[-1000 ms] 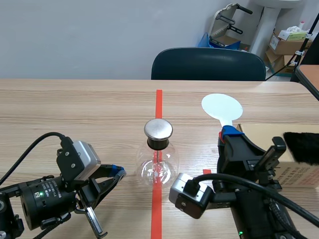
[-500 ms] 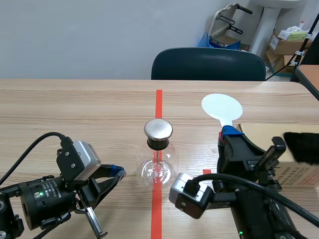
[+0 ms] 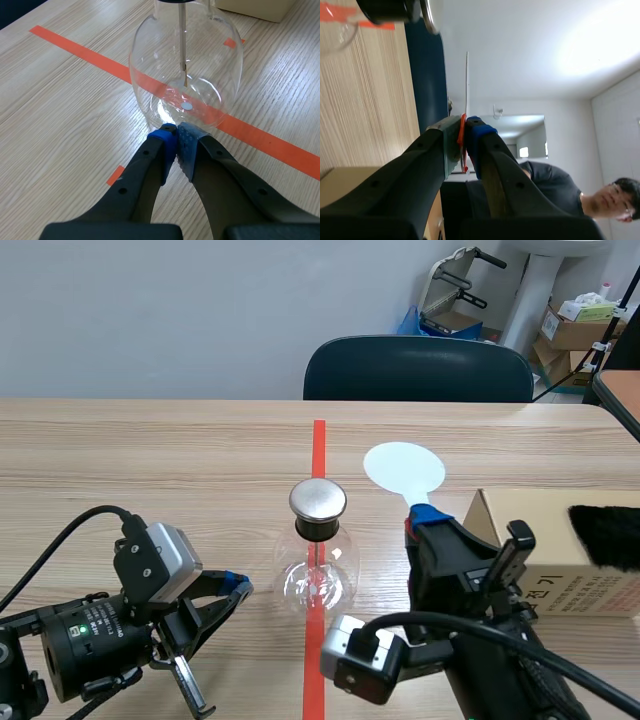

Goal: Do the electroscope experiment

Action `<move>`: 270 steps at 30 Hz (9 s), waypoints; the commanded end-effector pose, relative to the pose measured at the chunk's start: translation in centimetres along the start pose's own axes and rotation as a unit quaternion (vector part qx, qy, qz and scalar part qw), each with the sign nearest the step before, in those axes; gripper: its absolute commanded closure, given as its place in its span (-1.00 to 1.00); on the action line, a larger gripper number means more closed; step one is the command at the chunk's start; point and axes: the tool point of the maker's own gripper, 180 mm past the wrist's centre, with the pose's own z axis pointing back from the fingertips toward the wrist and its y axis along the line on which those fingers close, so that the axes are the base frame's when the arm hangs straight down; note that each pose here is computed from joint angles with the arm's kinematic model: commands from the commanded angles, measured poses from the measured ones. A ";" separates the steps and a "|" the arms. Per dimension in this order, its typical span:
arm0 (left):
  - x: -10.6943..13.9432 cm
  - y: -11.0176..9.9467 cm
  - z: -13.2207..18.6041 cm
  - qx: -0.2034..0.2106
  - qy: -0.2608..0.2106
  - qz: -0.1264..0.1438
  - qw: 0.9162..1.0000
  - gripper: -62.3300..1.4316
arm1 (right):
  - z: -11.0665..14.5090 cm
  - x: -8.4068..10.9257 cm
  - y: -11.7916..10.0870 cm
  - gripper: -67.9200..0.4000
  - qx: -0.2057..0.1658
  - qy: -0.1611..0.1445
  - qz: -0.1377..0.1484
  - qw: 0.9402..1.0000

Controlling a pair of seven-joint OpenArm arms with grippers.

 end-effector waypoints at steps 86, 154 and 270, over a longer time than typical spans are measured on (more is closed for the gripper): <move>0.9 -0.4 -0.1 -0.005 -0.016 0.001 1.000 0.92 | 0.1 2.0 -0.4 0.94 -0.008 -0.066 0.008 0.998; 0.9 -0.4 -0.1 -0.005 -0.016 0.001 1.000 0.92 | 1.1 -6.8 -0.5 0.94 -0.010 0.181 0.006 0.983; 0.9 -0.4 -0.1 -0.005 -0.016 0.002 1.000 0.92 | 0.6 4.6 -0.3 0.94 -0.006 -0.140 0.009 0.990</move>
